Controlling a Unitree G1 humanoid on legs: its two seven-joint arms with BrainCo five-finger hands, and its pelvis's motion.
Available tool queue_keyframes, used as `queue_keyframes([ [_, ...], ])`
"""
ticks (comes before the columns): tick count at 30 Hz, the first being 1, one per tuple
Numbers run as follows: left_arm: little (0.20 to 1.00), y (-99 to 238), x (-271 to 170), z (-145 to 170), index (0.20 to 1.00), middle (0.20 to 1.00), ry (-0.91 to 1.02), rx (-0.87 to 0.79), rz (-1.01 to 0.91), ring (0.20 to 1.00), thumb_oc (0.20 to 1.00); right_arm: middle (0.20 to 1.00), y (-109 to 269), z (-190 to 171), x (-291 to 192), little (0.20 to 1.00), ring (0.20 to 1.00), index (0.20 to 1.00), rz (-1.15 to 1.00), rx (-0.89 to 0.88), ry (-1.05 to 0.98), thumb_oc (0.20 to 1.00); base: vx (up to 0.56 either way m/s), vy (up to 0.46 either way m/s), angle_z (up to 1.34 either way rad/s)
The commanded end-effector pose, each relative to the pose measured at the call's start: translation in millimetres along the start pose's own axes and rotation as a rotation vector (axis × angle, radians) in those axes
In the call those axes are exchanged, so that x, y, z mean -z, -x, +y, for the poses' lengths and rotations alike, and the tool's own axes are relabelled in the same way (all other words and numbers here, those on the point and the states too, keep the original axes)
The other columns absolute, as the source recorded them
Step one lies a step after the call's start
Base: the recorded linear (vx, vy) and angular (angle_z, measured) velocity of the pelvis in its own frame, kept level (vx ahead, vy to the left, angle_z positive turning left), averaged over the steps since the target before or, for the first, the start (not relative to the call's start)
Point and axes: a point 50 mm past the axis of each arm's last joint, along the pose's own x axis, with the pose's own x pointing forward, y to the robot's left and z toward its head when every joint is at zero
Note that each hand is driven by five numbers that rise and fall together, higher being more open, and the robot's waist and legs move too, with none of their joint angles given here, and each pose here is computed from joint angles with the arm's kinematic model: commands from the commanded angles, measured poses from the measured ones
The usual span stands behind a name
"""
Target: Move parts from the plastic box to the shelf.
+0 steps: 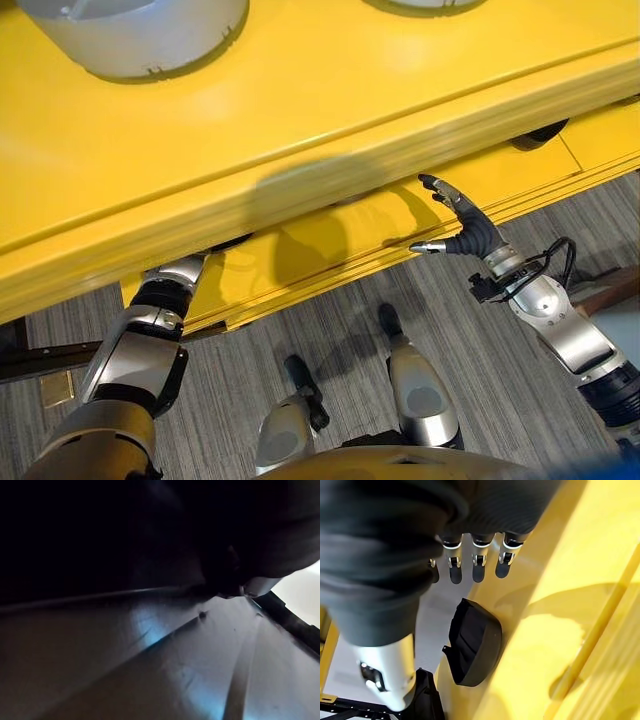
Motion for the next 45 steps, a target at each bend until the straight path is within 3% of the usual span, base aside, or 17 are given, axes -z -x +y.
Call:
queue_keyframes([
  [1,0.2,-25.7,2.9,34.1,0.2,0.2,-0.036,-0.159,0.011,0.2,0.2,1.0,-2.0,-7.0,-26.1,1.0,1.0,1.0,-0.138,0.035,-0.031,1.0,0.0,0.0,0.0],
  [6,0.2,-28.0,6.0,35.4,0.2,0.2,-0.031,-0.145,0.036,0.2,0.2,1.0,-1.0,-6.0,-25.9,1.0,1.0,1.0,-0.138,0.041,-0.032,1.0,0.01,0.004,0.0],
  [7,0.235,-27.4,6.0,34.7,0.235,0.235,-0.037,-0.142,0.033,0.235,0.235,1.0,-0.7,-5.8,-25.7,1.0,1.0,1.0,-0.138,0.041,-0.033,1.0,-0.07,-0.047,0.0],
  [8,0.693,-26.3,6.8,33.6,0.693,0.693,-0.026,-0.141,0.045,0.693,0.693,1.0,-0.1,-6.5,-25.4,1.0,1.0,1.0,-0.136,0.041,-0.033,1.0,0.08,0.011,-0.02],
  [9,1.0,-25.0,7.6,31.7,1.0,1.0,-0.013,-0.133,0.058,1.0,1.0,1.0,0.4,-6.8,-24.5,1.0,1.0,1.0,-0.132,0.042,-0.034,1.0,0.09,0.01,0.0],
  [18,1.0,-24.0,12.6,34.8,1.0,1.0,0.002,-0.189,0.074,1.0,1.0,1.0,0.9,-6.0,-22.5,1.0,1.0,1.0,-0.117,0.049,-0.032,1.0,-0.01,-0.011,0.01],
  [25,1.0,-22.3,0.2,39.0,1.0,1.0,0.143,-0.27,0.053,1.0,1.0,1.0,2.5,-2.7,-19.8,1.0,1.0,1.0,-0.107,0.065,-0.034,1.0,0.0,-0.005,0.0],
  [31,1.0,-20.5,-31.7,51.8,1.0,1.0,0.333,-0.356,-0.113,1.0,1.0,1.0,8.8,1.2,-17.1,1.0,1.0,1.0,-0.106,0.081,-0.046,1.0,0.01,-0.028,0.01],
  [35,1.0,3.9,-51.4,49.8,1.0,1.0,0.415,-0.38,-0.308,1.0,1.0,1.0,16.4,6.5,-13.7,1.0,1.0,1.0,-0.095,0.092,-0.061,1.0,0.03,-0.065,0.05],
  [45,1.0,79.9,-45.2,20.0,1.0,1.0,0.487,-0.054,-0.418,1.0,1.0,1.0,25.7,14.5,-8.3,1.0,1.0,1.0,-0.058,0.136,-0.119,1.0,0.02,-0.102,0.12],
])
